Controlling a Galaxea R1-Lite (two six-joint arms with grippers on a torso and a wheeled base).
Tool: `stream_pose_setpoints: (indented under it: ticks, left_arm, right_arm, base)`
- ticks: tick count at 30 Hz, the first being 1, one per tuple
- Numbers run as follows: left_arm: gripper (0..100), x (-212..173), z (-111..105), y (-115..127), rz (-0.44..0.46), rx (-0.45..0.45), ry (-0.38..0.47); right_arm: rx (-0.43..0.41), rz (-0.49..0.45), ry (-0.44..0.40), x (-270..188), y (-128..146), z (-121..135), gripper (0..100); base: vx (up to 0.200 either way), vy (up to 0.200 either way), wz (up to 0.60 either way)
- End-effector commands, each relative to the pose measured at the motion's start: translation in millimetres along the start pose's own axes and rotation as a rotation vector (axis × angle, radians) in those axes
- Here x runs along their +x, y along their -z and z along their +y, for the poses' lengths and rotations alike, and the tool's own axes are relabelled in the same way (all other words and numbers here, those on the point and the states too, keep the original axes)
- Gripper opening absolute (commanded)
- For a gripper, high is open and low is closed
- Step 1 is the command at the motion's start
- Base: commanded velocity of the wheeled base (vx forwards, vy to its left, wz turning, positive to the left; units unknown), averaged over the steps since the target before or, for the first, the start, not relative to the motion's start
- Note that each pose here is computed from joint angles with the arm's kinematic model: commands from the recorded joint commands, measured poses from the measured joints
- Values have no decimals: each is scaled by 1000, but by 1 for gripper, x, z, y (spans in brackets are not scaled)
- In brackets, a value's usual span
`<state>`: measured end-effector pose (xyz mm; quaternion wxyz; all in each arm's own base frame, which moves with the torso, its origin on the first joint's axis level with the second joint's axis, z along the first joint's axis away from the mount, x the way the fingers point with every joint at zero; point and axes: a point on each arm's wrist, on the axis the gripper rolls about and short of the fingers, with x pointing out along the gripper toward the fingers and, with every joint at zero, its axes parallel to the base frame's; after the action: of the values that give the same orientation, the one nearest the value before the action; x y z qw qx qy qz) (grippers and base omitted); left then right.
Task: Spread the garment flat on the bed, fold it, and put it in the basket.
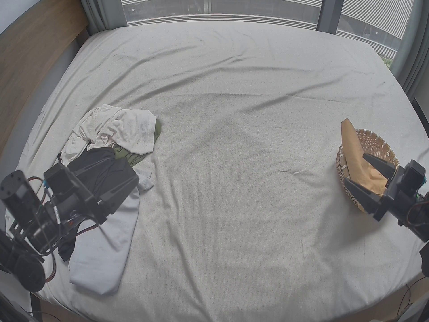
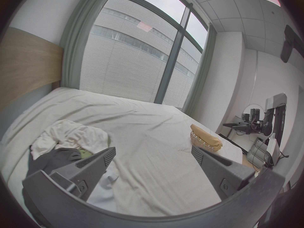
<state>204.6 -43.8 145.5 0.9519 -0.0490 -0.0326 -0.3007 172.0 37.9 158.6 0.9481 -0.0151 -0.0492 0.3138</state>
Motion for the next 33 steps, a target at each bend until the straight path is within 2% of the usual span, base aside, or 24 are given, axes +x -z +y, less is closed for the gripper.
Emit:
stream_pose_setpoints:
  ticks: [1, 5, 7, 8, 13, 21, 29, 33]
  left_arm:
    - [100, -62, -6, -13, -62, 21, -135]
    - [100, -77, -2, -21, -107, -17, -221]
    - [100, -81, -2, -24, -126, -31, -235]
    - [100, -89, -6, -27, -133, -66, -251]
    - [100, -112, -27, -24, -78, -113, -260]
    - [100, -152, -60, -15, -85, -111, -265]
    - [100, -176, -79, 0, -65, -119, -275]
    - [100, -186, -86, 9, -52, -58, -292]
  right_arm:
    - [12, -43, -12, -44, -5, 25, 100]
    - [53, -56, -6, -65, -11, 35, 100]
    - [64, -59, -6, -72, -12, 38, 100]
    - [75, -56, -6, -83, -13, 44, 100]
    - [83, -43, -12, -104, -15, 55, 100]
    - [105, -38, -11, -127, -13, 67, 100]
    - [107, -30, 19, -145, 0, 76, 100]
    - [109, -20, 50, -155, 12, 81, 100]
  base:
    - [0, 0, 0]
    - [0, 0, 0]
    - [0, 0, 0]
    - [0, 0, 0]
    - [0, 0, 0]
    - [0, 0, 0]
    - [0, 0, 0]
    - [0, 0, 0]
